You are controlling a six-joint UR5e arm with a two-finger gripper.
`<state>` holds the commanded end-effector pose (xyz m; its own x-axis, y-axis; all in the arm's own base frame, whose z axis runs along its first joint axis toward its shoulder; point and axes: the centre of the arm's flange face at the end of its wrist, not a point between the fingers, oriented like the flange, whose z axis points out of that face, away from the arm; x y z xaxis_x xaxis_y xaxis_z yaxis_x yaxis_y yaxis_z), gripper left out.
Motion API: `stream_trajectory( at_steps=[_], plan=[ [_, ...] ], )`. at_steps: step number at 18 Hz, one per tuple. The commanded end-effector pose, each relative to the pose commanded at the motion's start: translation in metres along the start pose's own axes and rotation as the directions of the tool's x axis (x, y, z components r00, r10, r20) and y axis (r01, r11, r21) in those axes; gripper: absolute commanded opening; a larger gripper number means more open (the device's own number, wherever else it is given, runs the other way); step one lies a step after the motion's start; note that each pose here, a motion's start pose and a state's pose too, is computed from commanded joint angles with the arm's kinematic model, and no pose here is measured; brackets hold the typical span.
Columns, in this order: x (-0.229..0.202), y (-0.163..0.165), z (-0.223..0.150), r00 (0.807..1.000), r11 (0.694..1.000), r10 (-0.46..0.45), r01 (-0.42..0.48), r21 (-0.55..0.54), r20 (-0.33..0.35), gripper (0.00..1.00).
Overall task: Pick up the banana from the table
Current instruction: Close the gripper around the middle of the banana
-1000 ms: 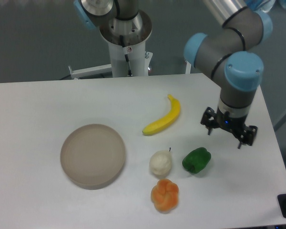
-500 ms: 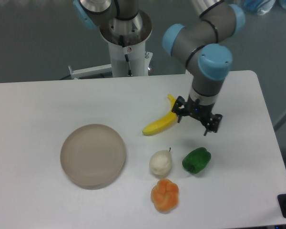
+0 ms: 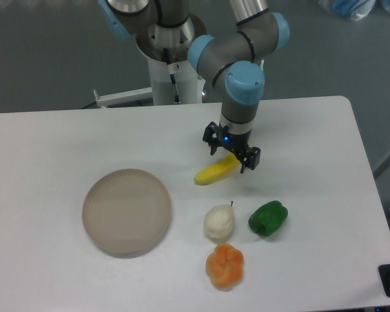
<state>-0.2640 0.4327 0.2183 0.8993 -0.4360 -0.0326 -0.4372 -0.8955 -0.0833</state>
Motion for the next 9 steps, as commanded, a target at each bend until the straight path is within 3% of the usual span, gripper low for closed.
stream_trajectory(
  at_steps=[3, 9],
  plan=[
    [-0.004, 0.007, 0.007, 0.998, 0.998, 0.064, -0.064, -0.021, 0.001, 1.00],
    [-0.004, 0.009, 0.016, 0.999, 0.998, 0.051, -0.051, -0.026, -0.015, 1.00]
  ],
)
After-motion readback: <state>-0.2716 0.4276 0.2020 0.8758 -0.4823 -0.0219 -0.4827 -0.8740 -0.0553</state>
